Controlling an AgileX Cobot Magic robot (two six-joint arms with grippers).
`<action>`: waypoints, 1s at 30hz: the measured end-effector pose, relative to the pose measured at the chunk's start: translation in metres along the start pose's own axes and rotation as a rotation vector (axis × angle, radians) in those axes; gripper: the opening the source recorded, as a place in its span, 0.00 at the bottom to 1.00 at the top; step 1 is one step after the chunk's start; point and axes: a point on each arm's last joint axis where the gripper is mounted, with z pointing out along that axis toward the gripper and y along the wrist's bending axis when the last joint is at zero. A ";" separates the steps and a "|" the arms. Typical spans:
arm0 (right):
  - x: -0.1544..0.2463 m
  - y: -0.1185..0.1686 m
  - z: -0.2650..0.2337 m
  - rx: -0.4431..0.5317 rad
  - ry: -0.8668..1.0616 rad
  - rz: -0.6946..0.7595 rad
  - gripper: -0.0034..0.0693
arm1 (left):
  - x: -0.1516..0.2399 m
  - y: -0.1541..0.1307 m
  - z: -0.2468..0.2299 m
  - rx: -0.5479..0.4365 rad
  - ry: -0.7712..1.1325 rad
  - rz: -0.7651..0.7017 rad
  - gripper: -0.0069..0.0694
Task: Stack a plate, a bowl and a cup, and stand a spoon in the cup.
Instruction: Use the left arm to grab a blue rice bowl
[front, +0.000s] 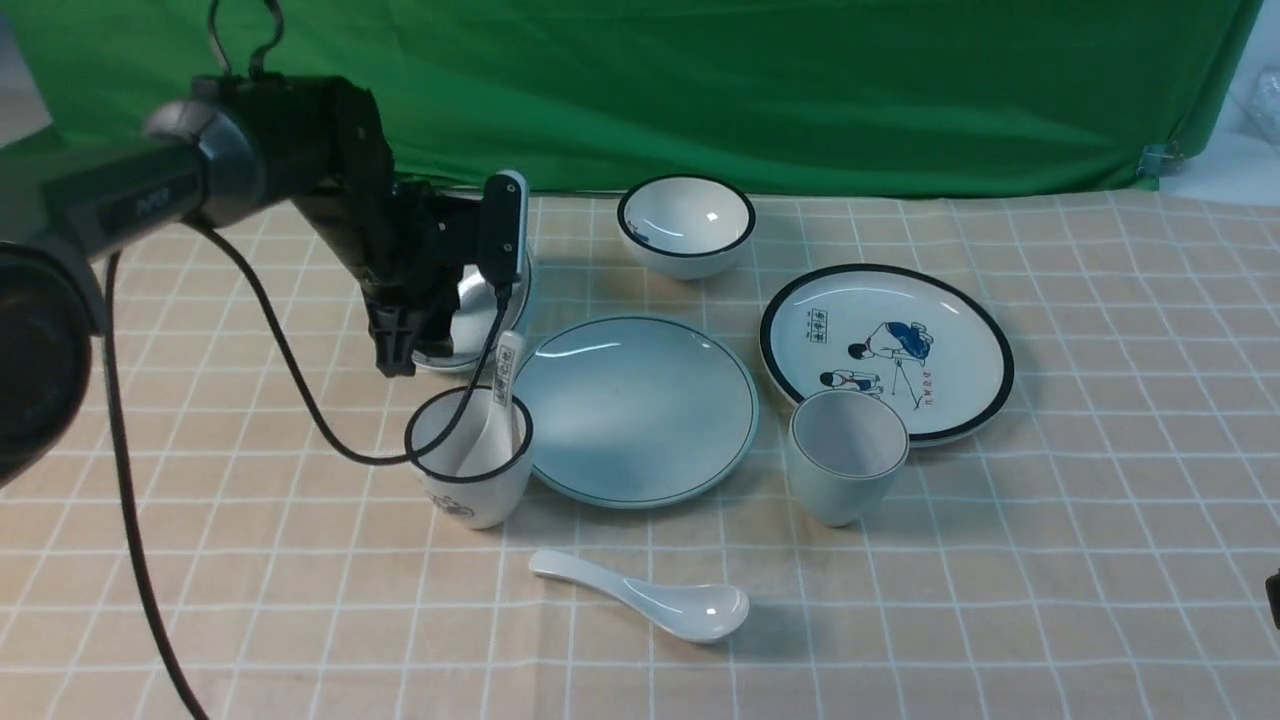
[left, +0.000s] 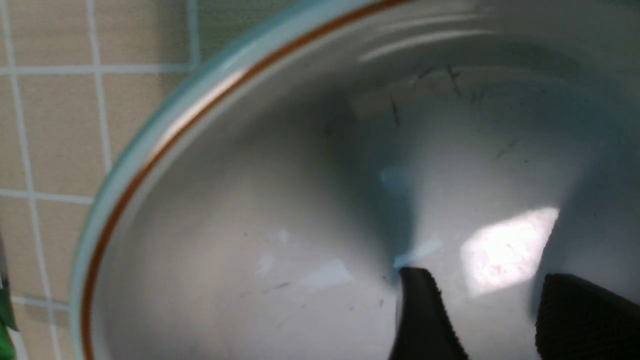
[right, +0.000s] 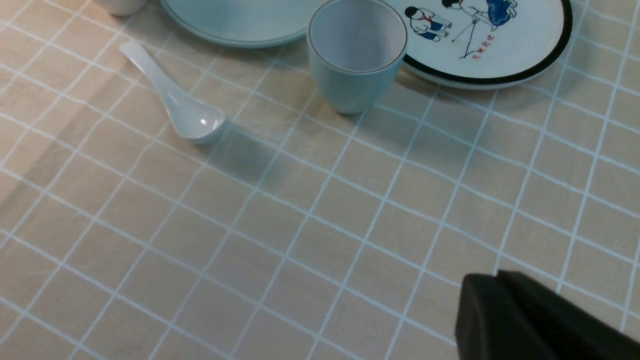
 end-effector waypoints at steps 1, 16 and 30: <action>0.000 0.000 0.000 0.000 0.000 0.000 0.12 | 0.000 0.000 0.000 -0.003 0.000 0.000 0.50; 0.000 0.000 0.000 -0.002 0.001 0.003 0.12 | -0.003 0.011 -0.016 -0.098 -0.015 -0.051 0.51; 0.000 0.000 0.000 -0.002 -0.001 0.002 0.12 | -0.005 -0.005 -0.051 -0.022 -0.026 0.020 0.60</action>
